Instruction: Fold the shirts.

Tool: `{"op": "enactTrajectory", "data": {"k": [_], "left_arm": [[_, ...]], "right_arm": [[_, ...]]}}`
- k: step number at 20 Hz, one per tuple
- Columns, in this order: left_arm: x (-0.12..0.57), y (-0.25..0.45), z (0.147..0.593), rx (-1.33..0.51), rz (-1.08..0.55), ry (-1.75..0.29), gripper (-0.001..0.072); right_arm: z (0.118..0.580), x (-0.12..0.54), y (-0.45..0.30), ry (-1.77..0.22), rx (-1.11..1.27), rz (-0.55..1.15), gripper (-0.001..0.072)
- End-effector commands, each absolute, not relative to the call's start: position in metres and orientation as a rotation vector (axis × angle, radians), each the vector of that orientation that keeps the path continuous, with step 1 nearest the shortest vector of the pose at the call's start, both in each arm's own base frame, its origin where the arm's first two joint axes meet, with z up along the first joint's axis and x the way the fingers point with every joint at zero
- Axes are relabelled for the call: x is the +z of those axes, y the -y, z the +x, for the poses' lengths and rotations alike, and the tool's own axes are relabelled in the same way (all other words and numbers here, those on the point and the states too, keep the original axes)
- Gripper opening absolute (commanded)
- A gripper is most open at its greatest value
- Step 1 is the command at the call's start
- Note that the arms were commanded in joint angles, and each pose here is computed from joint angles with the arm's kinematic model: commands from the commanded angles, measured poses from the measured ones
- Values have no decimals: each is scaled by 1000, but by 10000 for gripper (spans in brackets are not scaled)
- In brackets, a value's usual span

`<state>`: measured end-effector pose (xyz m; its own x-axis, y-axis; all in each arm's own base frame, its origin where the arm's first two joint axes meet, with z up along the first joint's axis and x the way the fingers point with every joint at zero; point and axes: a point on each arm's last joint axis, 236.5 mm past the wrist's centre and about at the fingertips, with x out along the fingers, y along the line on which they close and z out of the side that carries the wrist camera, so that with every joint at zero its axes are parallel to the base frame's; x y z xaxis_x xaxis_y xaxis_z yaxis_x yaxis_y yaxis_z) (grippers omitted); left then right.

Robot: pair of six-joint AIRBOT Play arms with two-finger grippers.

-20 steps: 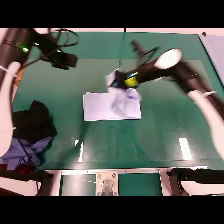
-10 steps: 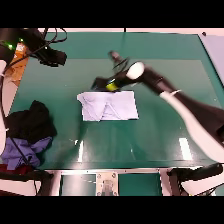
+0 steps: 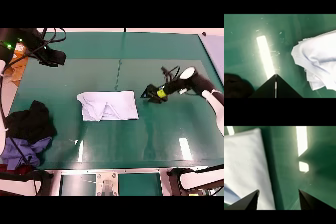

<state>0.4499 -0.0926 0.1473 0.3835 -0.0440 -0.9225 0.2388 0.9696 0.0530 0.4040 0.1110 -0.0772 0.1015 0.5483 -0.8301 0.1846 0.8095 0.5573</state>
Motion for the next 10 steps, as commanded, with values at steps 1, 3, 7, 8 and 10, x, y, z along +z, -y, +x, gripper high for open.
{"op": "enactTrajectory", "data": {"k": [1, 3, 7, 8, 10], "left_arm": [[147, 95, 449, -186, 171, -1167, 22], [147, 98, 448, -197, 164, -1169, 22], [147, 98, 448, -197, 166, -1170, 23], [147, 98, 448, -198, 165, -1170, 23], [147, 98, 447, -198, 167, -1175, 23]], "right_arm": [[382, -111, -161, -1529, 439, 764, 560], [384, -100, -216, -1501, 585, 830, 560], [412, -50, -275, -1365, 759, 809, 14], [427, -29, -274, -1309, 773, 796, 13], [462, 14, -239, -1193, 718, 782, 12]]}}
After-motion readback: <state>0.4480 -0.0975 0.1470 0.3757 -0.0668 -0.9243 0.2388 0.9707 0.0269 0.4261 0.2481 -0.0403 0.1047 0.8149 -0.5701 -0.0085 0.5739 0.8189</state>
